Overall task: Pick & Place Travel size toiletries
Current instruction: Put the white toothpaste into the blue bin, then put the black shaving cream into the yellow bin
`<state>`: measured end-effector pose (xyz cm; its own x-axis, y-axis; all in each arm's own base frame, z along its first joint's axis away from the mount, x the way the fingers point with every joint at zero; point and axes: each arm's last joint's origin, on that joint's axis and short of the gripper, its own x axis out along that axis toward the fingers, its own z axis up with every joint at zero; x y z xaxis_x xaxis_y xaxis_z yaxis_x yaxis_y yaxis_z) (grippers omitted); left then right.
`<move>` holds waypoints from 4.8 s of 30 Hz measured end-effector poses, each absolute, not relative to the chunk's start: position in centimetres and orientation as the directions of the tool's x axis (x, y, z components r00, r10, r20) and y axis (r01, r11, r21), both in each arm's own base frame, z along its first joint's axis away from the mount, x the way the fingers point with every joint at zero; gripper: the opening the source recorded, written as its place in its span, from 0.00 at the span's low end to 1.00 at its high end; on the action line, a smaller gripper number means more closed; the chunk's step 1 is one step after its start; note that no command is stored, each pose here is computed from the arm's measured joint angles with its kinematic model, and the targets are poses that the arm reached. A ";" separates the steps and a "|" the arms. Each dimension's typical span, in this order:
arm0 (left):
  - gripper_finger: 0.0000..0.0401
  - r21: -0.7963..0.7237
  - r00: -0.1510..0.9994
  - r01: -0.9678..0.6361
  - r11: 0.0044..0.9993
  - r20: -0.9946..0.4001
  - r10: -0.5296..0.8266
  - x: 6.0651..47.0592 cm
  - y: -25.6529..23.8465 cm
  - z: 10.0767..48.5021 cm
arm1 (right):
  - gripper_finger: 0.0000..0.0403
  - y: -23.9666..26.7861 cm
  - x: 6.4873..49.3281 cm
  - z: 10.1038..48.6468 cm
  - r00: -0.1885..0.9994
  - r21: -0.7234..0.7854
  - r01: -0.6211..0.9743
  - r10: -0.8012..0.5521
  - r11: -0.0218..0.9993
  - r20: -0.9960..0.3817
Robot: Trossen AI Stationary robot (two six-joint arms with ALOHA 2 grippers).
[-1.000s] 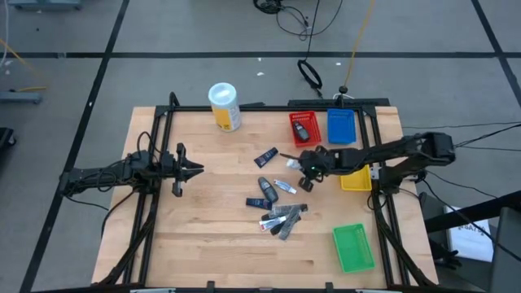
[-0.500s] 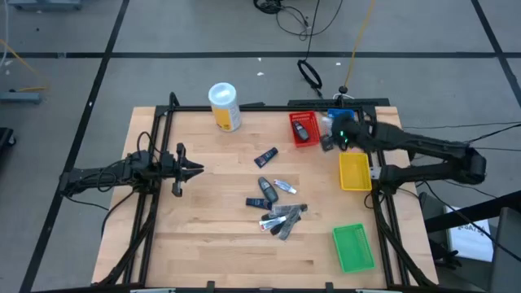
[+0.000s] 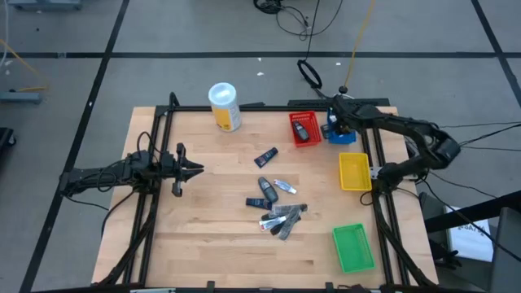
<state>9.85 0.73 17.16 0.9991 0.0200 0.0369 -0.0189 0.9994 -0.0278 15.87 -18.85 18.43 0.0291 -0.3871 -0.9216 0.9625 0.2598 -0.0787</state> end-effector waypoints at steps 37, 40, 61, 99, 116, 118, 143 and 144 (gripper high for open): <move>0.13 -0.028 0.999 -0.019 0.999 0.037 0.020 9.9 0.7 17.2 | 0.43 -3.9 23.0 20.5 0.897 0.062 0.306 -0.266 0.950 -0.353; 0.13 -0.028 0.999 -0.019 0.999 0.037 0.020 9.9 0.7 17.2 | 0.43 -2.5 22.3 18.7 0.965 0.097 0.150 -0.124 0.984 -0.232; 0.13 -0.058 0.984 -0.008 0.998 0.177 0.018 9.7 0.7 18.5 | 0.42 0.9 22.3 13.2 0.975 0.119 0.082 -0.055 0.989 -0.215; 0.37 0.042 0.745 -0.505 0.862 -0.484 0.459 25.6 4.3 23.0 | 0.42 -1.5 22.1 13.7 0.915 -0.086 0.347 -0.357 0.934 -0.188; 0.61 -0.138 0.794 -0.497 0.857 -0.471 0.385 33.1 8.2 16.5 | 0.42 0.1 17.0 16.0 0.962 0.013 0.274 -0.274 0.962 -0.004; 0.61 -0.162 0.806 -0.452 0.877 -0.496 0.324 33.9 8.9 15.6 | 0.42 0.1 17.1 15.6 0.961 0.025 0.275 -0.275 0.961 -0.033; 0.31 0.074 0.699 -0.277 0.958 -0.669 0.254 37.7 7.2 10.1 | 0.42 0.1 17.1 13.8 0.943 0.069 0.291 -0.274 0.954 -0.191; 0.28 0.086 0.703 -0.261 0.961 -0.666 0.250 37.8 7.0 10.1 | 0.42 0.1 17.1 13.9 0.943 0.078 0.292 -0.273 0.953 -0.188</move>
